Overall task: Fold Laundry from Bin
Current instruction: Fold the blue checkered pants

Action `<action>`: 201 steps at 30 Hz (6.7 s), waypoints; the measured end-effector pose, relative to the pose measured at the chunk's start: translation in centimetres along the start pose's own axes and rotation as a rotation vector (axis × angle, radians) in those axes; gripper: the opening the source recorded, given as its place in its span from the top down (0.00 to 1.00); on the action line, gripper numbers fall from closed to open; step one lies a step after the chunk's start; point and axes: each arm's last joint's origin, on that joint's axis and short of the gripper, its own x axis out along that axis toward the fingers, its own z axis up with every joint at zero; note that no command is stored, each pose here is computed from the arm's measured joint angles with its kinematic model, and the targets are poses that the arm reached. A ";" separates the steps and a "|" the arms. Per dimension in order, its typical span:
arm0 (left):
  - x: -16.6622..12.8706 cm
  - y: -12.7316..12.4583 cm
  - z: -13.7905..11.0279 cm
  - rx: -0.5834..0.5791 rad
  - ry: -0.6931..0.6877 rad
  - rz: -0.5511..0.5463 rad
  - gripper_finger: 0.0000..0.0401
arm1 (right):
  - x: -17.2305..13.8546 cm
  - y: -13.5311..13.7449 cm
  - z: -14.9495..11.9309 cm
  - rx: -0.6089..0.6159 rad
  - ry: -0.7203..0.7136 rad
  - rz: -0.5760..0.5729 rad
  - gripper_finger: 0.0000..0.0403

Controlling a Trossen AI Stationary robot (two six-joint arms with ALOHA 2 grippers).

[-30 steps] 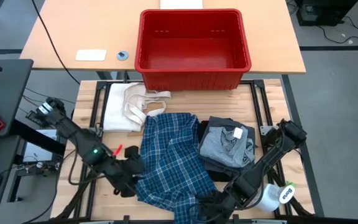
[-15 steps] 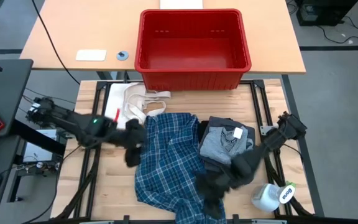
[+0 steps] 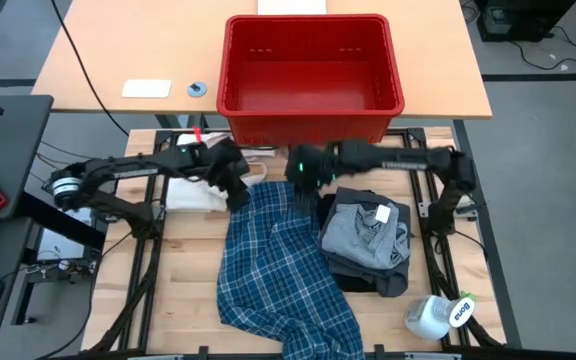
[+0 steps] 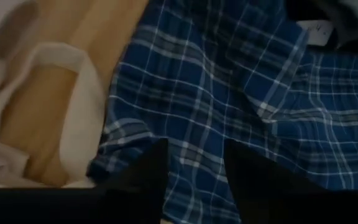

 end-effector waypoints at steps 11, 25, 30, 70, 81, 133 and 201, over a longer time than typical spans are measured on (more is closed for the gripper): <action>4.1 0.9 0.5 -0.054 0.073 -0.055 0.40 | 6.1 -10.2 -3.5 0.061 0.029 0.229 0.31; 3.8 2.0 1.6 0.020 -0.033 -0.033 0.39 | 11.6 -10.7 -8.0 0.190 -0.102 0.038 0.10; 3.7 2.6 1.7 0.011 -0.042 -0.072 0.39 | 12.4 -11.0 -9.5 0.183 -0.102 0.042 0.12; -0.5 3.6 4.9 0.103 -0.159 -0.347 0.31 | 2.5 -1.3 0.7 -0.528 -0.033 0.039 0.98; -1.6 1.6 5.6 0.258 -0.121 -0.306 0.18 | -3.8 0.5 3.1 -0.609 -0.099 0.044 0.98; -30.9 -4.7 19.2 0.829 -1.256 0.673 1.00 | -28.6 -6.5 9.0 -0.427 -1.476 -0.554 0.98; -33.2 -0.5 19.2 0.500 -1.259 -0.473 1.00 | -25.6 0.1 7.0 -0.520 -1.113 -0.341 0.96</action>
